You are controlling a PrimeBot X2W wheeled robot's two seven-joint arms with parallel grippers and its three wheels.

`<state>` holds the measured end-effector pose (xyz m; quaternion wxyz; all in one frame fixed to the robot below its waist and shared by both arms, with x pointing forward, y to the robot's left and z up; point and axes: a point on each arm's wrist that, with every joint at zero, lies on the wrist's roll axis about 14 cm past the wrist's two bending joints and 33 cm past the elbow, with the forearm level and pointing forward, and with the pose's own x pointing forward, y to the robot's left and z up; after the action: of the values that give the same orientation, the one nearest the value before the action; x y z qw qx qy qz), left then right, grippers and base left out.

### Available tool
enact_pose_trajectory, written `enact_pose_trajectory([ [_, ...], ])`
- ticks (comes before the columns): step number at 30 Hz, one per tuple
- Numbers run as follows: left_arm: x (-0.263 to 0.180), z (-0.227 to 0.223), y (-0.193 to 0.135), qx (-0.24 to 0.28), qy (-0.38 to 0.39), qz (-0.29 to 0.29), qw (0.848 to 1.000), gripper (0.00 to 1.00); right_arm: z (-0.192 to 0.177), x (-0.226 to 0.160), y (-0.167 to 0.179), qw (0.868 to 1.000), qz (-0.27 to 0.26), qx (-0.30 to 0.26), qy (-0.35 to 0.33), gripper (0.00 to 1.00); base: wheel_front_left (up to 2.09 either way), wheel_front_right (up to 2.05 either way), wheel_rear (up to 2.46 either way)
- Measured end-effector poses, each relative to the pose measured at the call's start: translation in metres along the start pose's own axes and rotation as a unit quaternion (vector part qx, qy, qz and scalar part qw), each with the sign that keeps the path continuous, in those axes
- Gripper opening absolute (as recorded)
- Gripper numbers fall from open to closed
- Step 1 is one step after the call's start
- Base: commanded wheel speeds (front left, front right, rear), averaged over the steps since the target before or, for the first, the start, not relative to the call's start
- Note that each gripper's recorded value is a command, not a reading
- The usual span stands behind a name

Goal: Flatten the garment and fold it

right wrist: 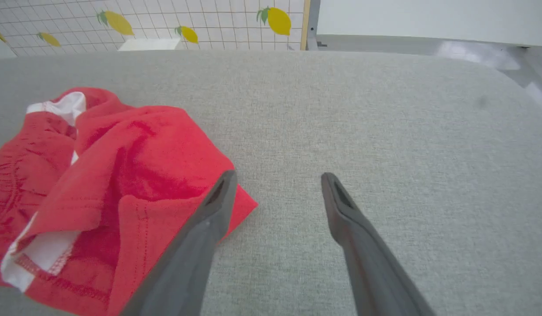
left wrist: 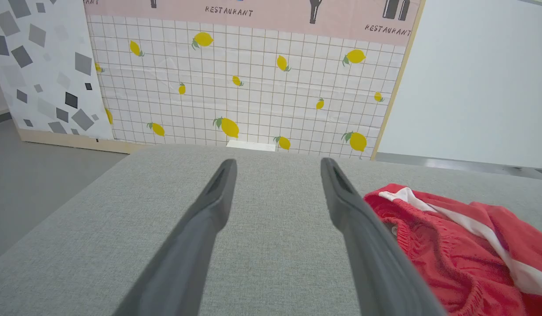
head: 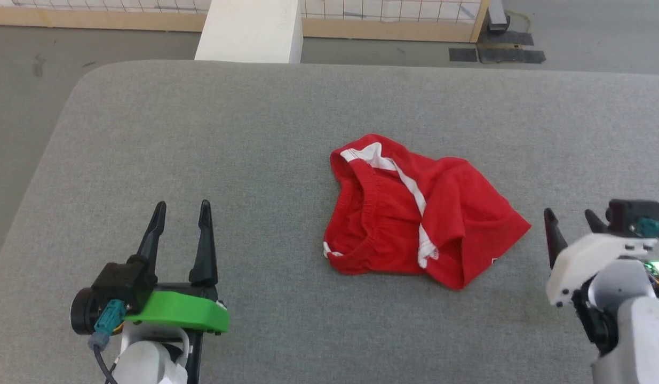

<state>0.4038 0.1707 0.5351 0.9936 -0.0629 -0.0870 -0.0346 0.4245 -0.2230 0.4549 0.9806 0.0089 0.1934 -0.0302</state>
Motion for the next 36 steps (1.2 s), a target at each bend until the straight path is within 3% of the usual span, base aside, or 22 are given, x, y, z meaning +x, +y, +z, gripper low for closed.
enact_pose_trajectory([
  [3, 0.001, 0.001, -0.001, -0.001, -0.002, -0.002, 1.0, 1.0, 0.007, -0.011, 0.017, 0.999, 0.025, -0.022, -0.03, 1.0, 0.0, 0.0, 0.0],
  [6, 0.002, 0.0, -0.002, -0.001, -0.002, -0.004, 1.0, 1.0, 0.001, -0.023, 0.06, 0.995, 0.091, -0.023, -0.031, 1.0, 0.0, 0.0, 0.0],
  [12, 0.004, -0.004, -0.001, -0.001, 0.004, -0.004, 1.0, 1.0, -0.041, -0.039, 0.117, 0.982, 0.181, -0.001, 0.056, 1.0, 0.0, 0.0, 0.0],
  [18, 0.006, -0.008, 0.004, 0.001, 0.008, 0.003, 1.0, 1.0, -0.062, -0.033, 0.142, 0.971, 0.218, 0.009, 0.1, 1.0, 0.0, 0.0, 0.0],
  [23, 0.005, -0.011, 0.011, 0.004, 0.013, 0.012, 1.0, 1.0, -0.051, -0.014, 0.157, 0.968, 0.236, 0.003, 0.085, 0.99, 0.0, 0.0, 0.0],
  [24, 0.005, -0.012, 0.012, 0.005, 0.014, 0.013, 1.0, 1.0, -0.05, -0.011, 0.159, 0.968, 0.237, 0.003, 0.082, 0.47, 0.0, 0.0, 0.0],
  [25, 0.004, -0.013, 0.013, 0.005, 0.015, 0.015, 1.0, 1.0, -0.048, -0.008, 0.161, 0.968, 0.239, 0.002, 0.08, 0.36, 0.0, 0.0, 0.0],
  [26, 0.004, -0.013, 0.014, 0.006, 0.016, 0.017, 1.0, 1.0, -0.048, -0.006, 0.162, 0.968, 0.24, 0.002, 0.078, 0.05, 0.0, 0.0, 0.0],
  [27, 0.004, -0.014, 0.015, 0.006, 0.017, 0.017, 1.0, 1.0, -0.046, -0.005, 0.163, 0.968, 0.241, 0.002, 0.075, 0.0, 0.0, 0.0, 0.0],
  [32, 0.004, -0.011, 0.013, 0.005, 0.014, 0.016, 1.0, 1.0, -0.035, -0.001, 0.151, 0.973, 0.223, 0.01, 0.053, 0.0, 0.0, 0.0, 0.0],
  [36, 0.004, -0.008, 0.008, 0.003, 0.01, 0.01, 1.0, 1.0, -0.019, -0.003, 0.106, 0.986, 0.16, 0.031, 0.02, 0.0, 0.0, 0.0, 0.0],
])
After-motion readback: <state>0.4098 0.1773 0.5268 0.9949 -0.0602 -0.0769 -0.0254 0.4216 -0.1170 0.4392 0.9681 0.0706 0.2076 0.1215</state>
